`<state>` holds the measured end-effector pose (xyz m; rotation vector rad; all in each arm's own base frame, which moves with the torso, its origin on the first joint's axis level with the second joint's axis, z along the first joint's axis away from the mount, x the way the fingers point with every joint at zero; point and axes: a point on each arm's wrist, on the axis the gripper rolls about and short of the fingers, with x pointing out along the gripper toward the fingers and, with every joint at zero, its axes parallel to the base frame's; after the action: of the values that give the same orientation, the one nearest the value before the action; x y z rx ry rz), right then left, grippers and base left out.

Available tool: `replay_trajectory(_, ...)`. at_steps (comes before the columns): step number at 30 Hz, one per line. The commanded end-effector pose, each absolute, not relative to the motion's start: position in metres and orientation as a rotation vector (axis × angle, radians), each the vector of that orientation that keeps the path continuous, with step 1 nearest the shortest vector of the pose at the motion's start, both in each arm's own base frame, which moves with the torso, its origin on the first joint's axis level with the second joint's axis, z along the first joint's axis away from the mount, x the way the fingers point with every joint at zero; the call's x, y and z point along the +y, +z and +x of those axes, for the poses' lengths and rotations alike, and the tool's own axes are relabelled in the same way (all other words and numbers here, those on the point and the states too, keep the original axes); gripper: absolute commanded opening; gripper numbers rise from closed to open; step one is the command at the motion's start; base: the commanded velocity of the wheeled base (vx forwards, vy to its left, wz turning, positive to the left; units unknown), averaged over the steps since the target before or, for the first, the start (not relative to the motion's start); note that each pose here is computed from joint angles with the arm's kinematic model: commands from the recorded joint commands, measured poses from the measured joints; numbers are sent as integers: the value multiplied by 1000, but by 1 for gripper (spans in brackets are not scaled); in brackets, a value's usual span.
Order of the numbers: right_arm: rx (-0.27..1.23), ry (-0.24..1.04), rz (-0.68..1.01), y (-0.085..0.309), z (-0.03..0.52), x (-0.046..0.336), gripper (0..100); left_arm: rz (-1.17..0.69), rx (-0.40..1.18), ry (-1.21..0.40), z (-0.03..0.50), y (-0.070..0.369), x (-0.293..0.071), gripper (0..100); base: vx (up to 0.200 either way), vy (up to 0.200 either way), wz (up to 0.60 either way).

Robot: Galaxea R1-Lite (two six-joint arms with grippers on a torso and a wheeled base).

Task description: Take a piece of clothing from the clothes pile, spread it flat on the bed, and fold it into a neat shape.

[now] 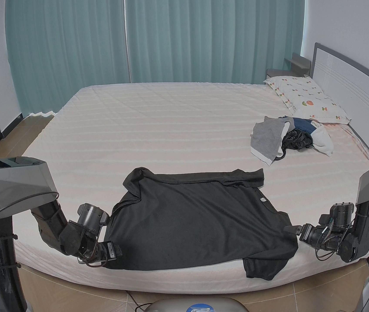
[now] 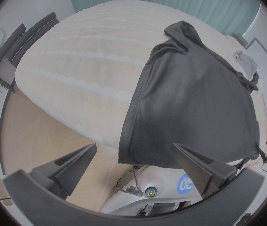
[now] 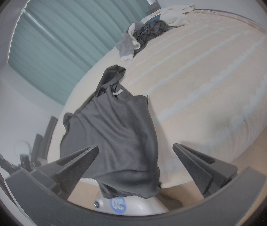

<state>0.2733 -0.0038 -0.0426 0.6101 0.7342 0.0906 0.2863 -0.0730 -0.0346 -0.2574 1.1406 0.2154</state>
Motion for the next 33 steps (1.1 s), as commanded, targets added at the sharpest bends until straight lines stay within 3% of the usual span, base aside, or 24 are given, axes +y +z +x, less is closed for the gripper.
replay_trajectory(1,619,91,698,-19,285,-8,100,-334,1042,182,293,-6,-67,100,0,0,0)
replay_trajectory(6,556,67,879,-6,296,-7,100,-493,986,121,300,19,-64,100,0,0,0)
replay_trajectory(13,571,69,917,-13,299,-3,100,-718,957,135,319,28,-68,100,86,0,0)
replay_trajectory(19,625,79,909,-32,299,9,100,-747,966,106,322,29,-69,100,200,0,0)
replay_trajectory(33,637,85,906,-42,299,12,100,-844,960,177,346,11,-65,100,0,0,0)
